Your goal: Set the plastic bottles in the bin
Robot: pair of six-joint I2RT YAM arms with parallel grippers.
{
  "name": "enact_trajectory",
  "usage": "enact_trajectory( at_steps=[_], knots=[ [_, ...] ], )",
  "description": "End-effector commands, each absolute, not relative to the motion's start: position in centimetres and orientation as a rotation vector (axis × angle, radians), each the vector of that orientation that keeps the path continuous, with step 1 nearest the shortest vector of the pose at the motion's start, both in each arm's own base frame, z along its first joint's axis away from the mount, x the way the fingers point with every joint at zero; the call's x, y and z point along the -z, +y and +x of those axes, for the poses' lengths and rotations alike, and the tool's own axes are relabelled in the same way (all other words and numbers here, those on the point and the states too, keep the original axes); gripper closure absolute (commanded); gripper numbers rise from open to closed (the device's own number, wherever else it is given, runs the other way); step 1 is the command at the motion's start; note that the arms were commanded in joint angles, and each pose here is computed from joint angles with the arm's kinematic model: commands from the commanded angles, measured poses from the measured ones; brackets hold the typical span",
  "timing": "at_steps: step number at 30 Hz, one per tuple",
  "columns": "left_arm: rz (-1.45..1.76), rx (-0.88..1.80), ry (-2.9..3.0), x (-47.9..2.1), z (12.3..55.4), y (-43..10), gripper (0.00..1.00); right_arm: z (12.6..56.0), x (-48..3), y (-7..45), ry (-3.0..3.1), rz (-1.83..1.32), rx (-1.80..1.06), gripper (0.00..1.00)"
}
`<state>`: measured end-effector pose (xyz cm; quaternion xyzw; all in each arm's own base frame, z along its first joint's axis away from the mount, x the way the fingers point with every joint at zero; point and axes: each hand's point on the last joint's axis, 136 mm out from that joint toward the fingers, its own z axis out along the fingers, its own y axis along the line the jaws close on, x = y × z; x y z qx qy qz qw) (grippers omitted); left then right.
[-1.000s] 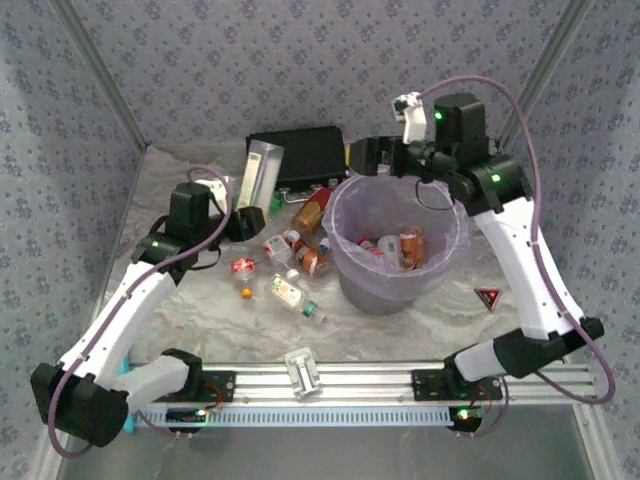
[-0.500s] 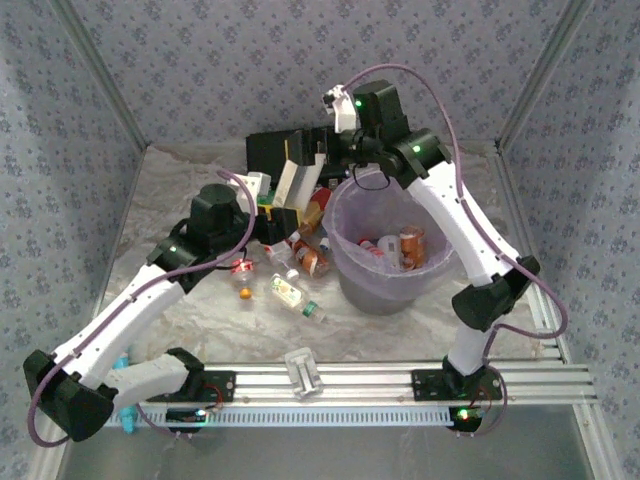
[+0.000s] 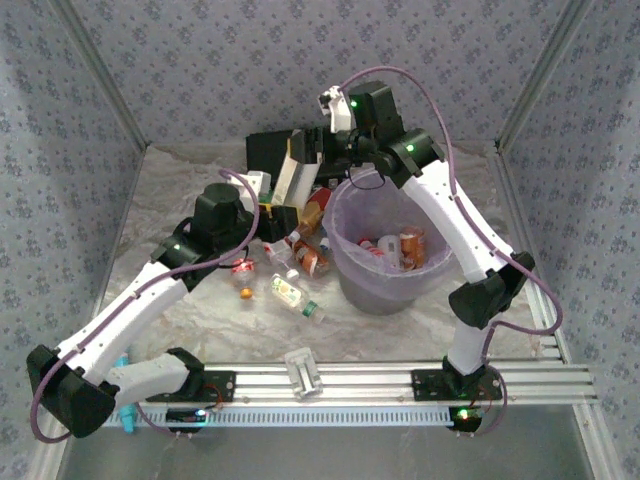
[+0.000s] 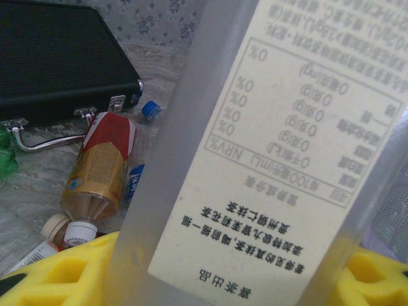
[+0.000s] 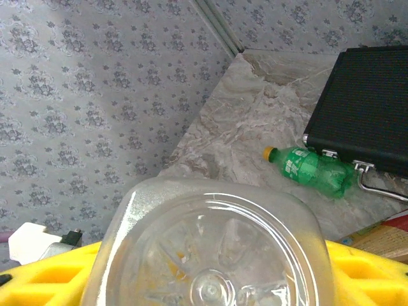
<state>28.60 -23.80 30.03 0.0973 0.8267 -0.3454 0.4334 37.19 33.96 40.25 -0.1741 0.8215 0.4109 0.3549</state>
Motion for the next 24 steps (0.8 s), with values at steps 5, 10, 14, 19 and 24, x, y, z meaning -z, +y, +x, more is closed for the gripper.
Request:
enact_trajectory(
  at_steps=[5,10,14,19,24],
  knots=[
    [0.271,0.93,1.958,-33.4,28.2,-24.5,0.05,37.0,-42.7,33.9,2.022,-0.499,-1.084,0.4],
    [0.305,1.085,1.864,-35.4,26.9,-25.6,0.0,36.6,-47.2,31.5,1.888,-0.507,-1.031,0.44],
    [0.309,1.132,1.84,-36.0,26.6,-25.9,0.0,36.2,-50.7,27.3,1.81,-0.445,-0.964,0.45],
    [0.307,1.166,1.88,-35.1,27.4,-27.3,0.0,34.6,-53.3,21.3,1.761,-0.346,-0.872,0.45],
    [0.335,1.162,1.933,-33.9,28.0,-29.3,0.0,33.1,-52.6,16.3,1.807,-0.248,-0.784,0.46]
  ],
)
